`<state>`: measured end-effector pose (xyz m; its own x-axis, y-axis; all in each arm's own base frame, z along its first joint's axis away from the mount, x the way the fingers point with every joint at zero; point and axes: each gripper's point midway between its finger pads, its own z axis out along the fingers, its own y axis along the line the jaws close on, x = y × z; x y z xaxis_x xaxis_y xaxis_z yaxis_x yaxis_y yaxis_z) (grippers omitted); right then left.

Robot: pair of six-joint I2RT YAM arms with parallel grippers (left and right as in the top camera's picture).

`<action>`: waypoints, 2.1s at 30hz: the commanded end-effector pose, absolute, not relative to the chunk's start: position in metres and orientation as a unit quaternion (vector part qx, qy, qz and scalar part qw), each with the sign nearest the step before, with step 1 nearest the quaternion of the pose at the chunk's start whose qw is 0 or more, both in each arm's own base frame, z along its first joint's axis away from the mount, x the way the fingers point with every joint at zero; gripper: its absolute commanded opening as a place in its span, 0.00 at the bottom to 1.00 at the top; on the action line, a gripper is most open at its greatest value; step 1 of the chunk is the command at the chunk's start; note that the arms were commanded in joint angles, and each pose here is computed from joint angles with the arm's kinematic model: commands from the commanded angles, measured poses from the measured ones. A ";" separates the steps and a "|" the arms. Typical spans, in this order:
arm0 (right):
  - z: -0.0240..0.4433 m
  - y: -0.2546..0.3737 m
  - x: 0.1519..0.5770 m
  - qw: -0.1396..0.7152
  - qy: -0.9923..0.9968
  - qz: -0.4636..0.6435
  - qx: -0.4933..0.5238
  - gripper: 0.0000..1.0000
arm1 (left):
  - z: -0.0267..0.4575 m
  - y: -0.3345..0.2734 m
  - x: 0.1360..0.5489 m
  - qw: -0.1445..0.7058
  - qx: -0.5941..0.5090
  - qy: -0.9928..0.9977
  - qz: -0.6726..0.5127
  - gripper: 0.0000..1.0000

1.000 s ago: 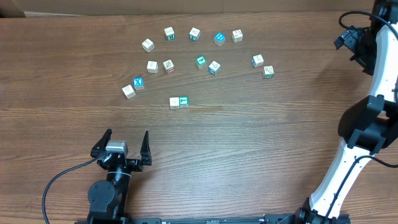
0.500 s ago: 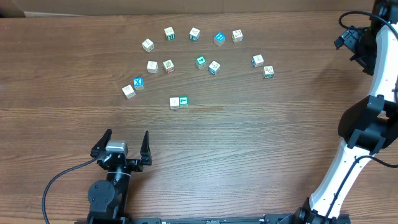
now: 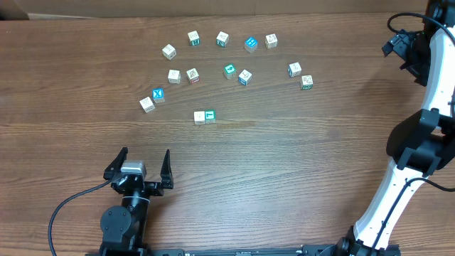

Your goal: Form a horizontal line

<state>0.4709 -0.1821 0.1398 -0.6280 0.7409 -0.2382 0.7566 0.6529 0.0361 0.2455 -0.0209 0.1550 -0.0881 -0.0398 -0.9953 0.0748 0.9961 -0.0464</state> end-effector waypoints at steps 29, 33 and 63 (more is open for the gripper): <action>0.147 -0.183 0.470 0.123 0.901 -0.033 0.415 1.00 | 0.157 -0.021 0.245 0.680 0.018 0.732 -0.036 1.00; 0.147 -0.183 0.470 0.123 0.901 -0.033 0.415 1.00 | 0.160 -0.020 0.246 0.684 0.015 0.728 -0.033 1.00; 0.147 -0.183 0.470 0.123 0.901 -0.033 0.415 1.00 | 0.352 -0.033 0.326 0.428 -0.011 0.903 -0.047 0.99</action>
<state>0.4707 -0.1816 0.1394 -0.6289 0.7410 -0.2356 0.7561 0.6534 0.0370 0.2896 -0.0253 0.3283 -0.5941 -0.1066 -0.7973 -0.0150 0.9925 -0.1215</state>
